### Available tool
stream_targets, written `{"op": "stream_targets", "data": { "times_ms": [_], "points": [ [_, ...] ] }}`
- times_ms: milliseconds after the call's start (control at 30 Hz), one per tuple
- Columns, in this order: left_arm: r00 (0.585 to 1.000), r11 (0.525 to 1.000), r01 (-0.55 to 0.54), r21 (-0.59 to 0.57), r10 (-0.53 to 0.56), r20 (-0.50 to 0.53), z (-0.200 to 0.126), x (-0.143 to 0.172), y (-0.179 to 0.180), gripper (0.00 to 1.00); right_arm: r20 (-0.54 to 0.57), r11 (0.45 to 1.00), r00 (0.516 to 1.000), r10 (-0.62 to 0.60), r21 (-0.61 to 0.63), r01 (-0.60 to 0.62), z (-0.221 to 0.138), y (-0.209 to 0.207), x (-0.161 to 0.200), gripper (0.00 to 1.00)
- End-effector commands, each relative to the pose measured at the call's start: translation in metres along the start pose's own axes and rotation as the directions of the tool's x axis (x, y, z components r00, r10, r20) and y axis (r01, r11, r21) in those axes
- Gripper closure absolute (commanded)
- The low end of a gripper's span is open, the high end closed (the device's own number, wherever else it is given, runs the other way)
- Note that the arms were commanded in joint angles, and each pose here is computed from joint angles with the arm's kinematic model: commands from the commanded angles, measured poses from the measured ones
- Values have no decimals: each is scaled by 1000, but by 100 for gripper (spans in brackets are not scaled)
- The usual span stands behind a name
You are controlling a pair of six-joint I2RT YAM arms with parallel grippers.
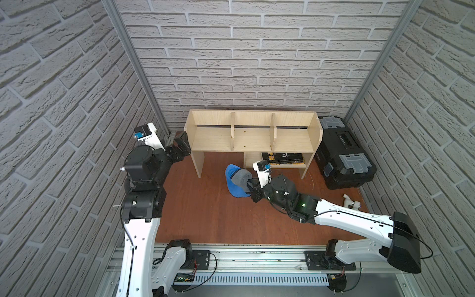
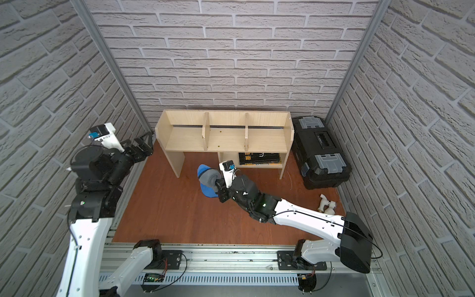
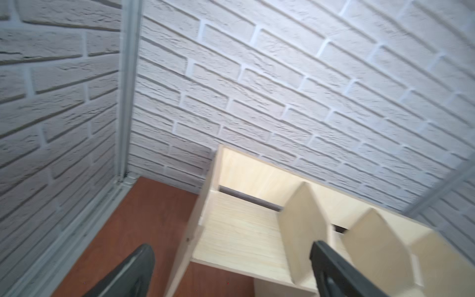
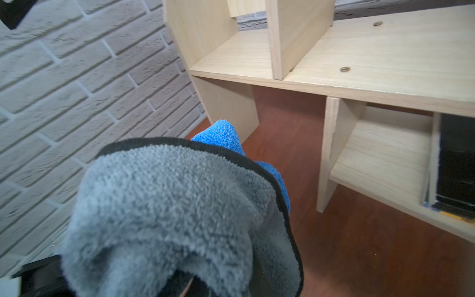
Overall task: Wipe the bookshelf clean with a cloth
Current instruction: Adjust the cleaning item.
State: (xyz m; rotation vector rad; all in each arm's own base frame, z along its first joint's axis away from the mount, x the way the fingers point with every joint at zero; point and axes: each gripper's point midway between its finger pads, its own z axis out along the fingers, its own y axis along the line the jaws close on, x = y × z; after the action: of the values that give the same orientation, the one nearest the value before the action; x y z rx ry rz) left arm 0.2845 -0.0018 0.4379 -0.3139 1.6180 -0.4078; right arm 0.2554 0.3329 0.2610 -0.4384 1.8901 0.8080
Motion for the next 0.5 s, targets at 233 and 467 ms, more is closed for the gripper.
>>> {"op": "stream_targets", "data": {
  "times_ms": [233,467],
  "points": [
    [891,771,360,525,-118,-439,-71,140,-115,2,182,920,952,245,-354,-169,-66,27,-31,97],
    [847,710,441,549,-126,-517,-72,181,-127,2,230,863,918,323,-469,-186,-91,33,-46,97]
  ]
}}
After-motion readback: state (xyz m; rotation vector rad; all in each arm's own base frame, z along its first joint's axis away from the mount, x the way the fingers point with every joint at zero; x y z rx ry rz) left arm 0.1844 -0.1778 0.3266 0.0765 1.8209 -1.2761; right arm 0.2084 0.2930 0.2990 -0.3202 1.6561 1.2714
